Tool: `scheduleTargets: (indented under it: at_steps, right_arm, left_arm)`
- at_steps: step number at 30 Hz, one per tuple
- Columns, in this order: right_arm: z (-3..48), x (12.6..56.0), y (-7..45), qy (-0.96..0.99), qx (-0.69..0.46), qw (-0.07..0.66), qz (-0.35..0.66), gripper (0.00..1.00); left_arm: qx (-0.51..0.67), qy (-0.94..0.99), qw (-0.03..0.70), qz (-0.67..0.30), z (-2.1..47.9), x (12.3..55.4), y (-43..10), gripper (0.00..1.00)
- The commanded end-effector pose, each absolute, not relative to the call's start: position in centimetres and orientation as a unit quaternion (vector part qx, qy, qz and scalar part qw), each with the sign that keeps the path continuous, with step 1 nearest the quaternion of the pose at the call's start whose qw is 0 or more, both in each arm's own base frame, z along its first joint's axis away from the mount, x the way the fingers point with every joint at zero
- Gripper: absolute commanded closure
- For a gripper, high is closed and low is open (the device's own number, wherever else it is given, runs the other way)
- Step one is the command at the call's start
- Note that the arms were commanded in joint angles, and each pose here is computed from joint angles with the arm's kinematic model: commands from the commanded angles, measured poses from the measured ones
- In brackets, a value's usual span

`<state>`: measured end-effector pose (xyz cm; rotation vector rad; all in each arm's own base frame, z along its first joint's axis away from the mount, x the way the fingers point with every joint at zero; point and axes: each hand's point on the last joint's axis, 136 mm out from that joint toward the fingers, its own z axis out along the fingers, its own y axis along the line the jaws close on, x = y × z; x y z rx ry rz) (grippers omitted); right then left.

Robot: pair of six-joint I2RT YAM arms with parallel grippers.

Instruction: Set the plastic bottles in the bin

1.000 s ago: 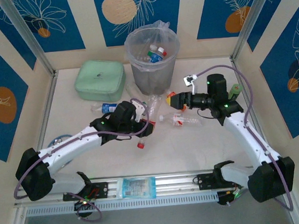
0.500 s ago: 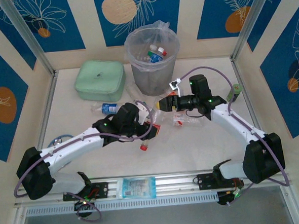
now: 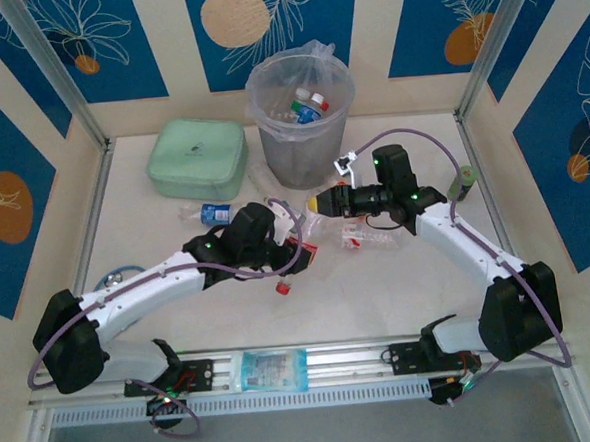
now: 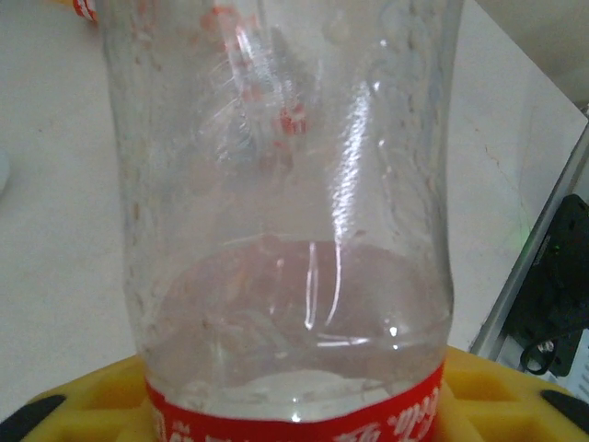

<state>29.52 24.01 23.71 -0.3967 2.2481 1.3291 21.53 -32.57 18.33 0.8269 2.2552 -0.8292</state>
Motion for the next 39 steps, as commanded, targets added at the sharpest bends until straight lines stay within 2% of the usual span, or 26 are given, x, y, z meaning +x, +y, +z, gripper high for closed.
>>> scheduleTargets:
  at_steps: [1, 4, 6, 13, 19, 26, 33, 39]
  right_arm:
    - [27.1, 30.8, 22.0, 0.817, -0.144, 0.303, 0.468, 0.60]
    - [28.4, 30.9, 21.2, 0.818, -0.147, 0.320, 0.454, 0.61]
    - [29.5, 31.2, 20.2, 0.819, -0.146, 0.339, 0.438, 0.62]
    - [36.2, 32.9, 15.6, 0.802, -0.119, 0.451, 0.374, 0.75]
    - [44.6, 33.5, 12.4, 0.750, -0.107, 0.564, 0.330, 0.93]
    - [51.3, 37.0, 9.9, 0.680, -0.067, 0.673, 0.282, 0.99]
    - [52.7, 44.2, 10.0, 0.665, -0.073, 0.700, 0.252, 1.00]
    - [50.8, 49.8, 11.9, 0.691, -0.106, 0.680, 0.222, 1.00]
  left_arm:
    - [0.310, 0.845, 0.310, -0.305, 19.0, 21.1, -31.7, 0.38]
    - [0.306, 0.848, 0.317, -0.296, 19.1, 21.2, -31.1, 0.13]
    - [0.302, 0.851, 0.322, -0.286, 19.2, 21.3, -30.6, 0.06]
    - [0.218, 0.879, 0.359, -0.224, 18.8, 23.2, -27.0, 0.06]
    - [0.163, 0.890, 0.371, -0.210, 18.6, 23.6, -24.6, 0.06]
    - [0.139, 0.901, 0.360, -0.196, 17.5, 23.2, -22.9, 0.06]
    - [0.118, 0.910, 0.353, -0.184, 17.6, 22.1, -20.9, 0.06]
    - [0.093, 0.910, 0.359, -0.185, 18.2, 20.8, -18.7, 0.07]
